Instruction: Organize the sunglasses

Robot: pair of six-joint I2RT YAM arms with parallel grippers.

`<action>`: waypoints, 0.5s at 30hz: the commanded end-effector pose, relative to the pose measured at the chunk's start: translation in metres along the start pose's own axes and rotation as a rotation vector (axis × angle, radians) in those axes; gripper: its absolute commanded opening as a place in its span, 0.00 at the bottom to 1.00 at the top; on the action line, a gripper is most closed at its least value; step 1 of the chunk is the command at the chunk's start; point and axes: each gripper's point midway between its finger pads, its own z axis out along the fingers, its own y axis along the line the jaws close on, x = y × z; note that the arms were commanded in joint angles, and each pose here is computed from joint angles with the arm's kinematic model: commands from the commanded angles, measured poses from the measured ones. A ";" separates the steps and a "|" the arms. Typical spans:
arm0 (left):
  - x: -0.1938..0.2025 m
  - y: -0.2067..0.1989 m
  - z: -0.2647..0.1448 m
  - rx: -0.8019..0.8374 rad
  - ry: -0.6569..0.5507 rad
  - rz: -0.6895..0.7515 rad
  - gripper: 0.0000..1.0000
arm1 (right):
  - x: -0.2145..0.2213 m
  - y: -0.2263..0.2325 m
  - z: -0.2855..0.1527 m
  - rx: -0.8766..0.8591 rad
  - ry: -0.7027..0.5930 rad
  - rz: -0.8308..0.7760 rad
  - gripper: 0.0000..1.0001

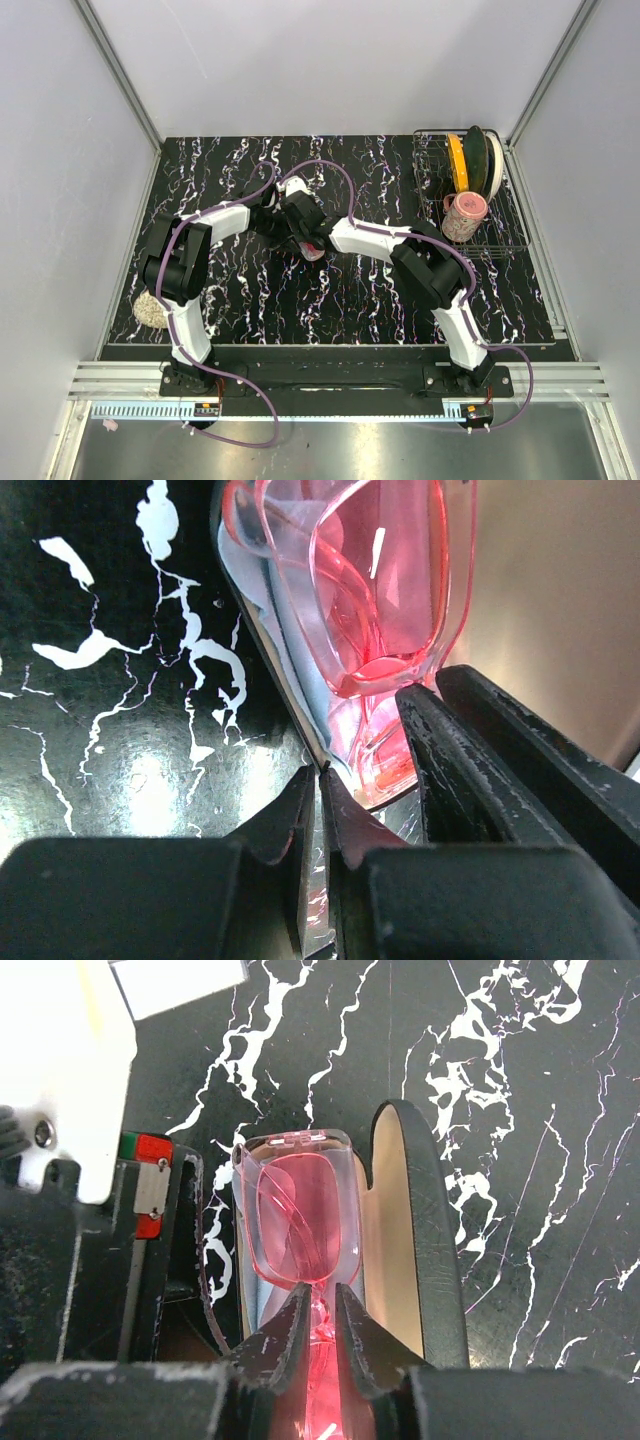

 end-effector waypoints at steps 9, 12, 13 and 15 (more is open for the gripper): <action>-0.010 -0.011 0.002 0.029 -0.024 0.021 0.11 | 0.023 -0.010 0.006 0.046 0.087 -0.016 0.18; -0.011 -0.011 0.002 0.029 -0.025 0.018 0.11 | 0.028 -0.012 0.005 0.052 0.102 -0.016 0.18; -0.011 -0.011 0.002 0.030 -0.024 0.019 0.11 | 0.029 -0.011 0.004 0.049 0.103 -0.017 0.18; -0.010 -0.011 0.002 0.029 -0.025 0.019 0.11 | 0.028 -0.012 0.002 0.049 0.105 -0.012 0.17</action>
